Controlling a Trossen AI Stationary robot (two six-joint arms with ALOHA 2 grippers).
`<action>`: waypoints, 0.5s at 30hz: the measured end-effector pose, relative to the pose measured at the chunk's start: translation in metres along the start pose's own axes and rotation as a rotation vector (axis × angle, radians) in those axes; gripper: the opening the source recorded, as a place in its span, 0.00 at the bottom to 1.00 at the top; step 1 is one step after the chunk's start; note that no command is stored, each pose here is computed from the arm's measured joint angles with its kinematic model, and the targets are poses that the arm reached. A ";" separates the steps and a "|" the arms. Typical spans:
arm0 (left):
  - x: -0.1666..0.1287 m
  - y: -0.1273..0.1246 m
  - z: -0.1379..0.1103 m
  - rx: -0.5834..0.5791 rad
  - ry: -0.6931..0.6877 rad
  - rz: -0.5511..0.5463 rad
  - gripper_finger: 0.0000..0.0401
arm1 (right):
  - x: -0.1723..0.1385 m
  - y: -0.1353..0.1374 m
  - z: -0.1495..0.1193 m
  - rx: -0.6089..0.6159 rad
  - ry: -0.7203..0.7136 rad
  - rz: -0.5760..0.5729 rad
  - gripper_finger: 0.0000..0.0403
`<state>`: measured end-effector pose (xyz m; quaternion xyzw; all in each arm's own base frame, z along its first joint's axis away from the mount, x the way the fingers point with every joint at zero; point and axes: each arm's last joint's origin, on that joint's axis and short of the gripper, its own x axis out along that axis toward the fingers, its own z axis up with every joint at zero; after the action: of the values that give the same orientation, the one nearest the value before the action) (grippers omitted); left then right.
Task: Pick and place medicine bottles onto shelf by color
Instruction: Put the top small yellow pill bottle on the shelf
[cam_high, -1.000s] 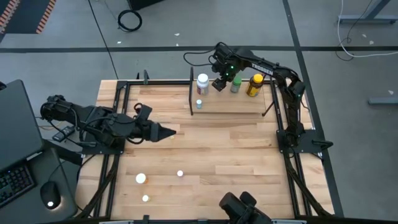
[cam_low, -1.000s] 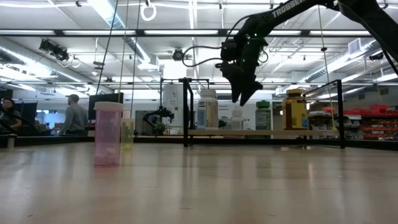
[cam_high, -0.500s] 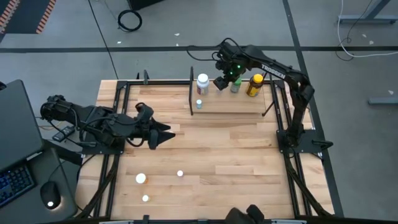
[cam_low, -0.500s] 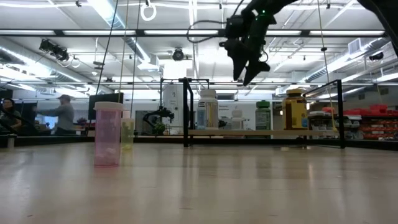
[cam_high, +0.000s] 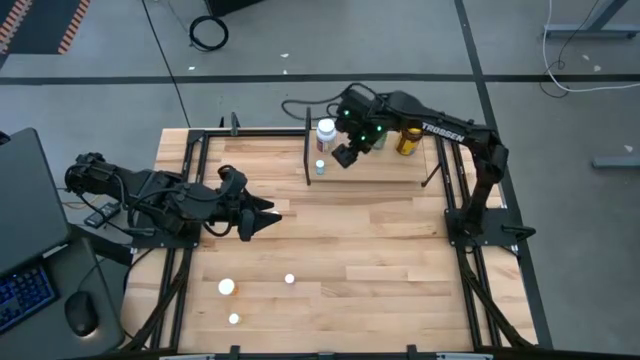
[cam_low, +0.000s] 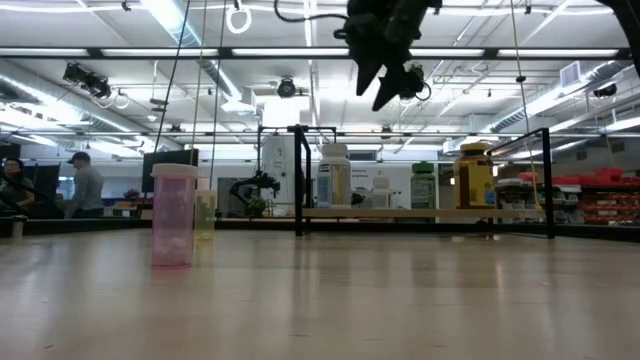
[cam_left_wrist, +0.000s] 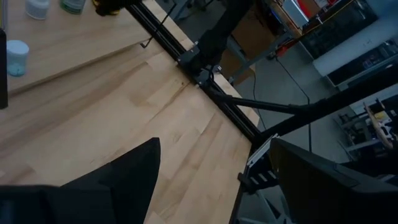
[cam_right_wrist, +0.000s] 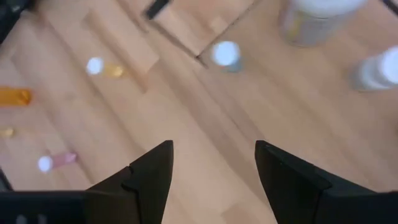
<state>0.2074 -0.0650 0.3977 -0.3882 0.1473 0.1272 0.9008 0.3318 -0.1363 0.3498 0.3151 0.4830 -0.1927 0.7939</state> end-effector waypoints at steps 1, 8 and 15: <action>0.000 0.000 0.000 0.000 0.000 0.000 0.76 | 0.001 0.005 -0.001 -0.018 -0.007 0.007 0.58; 0.000 -0.001 -0.001 0.027 0.023 -0.017 0.76 | 0.003 0.025 0.000 -0.044 -0.078 0.072 0.58; 0.000 0.000 0.000 0.075 0.026 -0.019 0.76 | 0.005 0.040 -0.006 -0.293 -0.076 0.099 0.58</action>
<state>0.2077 -0.0653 0.3976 -0.3574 0.1599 0.1079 0.9138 0.3544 -0.1028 0.3554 0.2118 0.4593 -0.0929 0.8576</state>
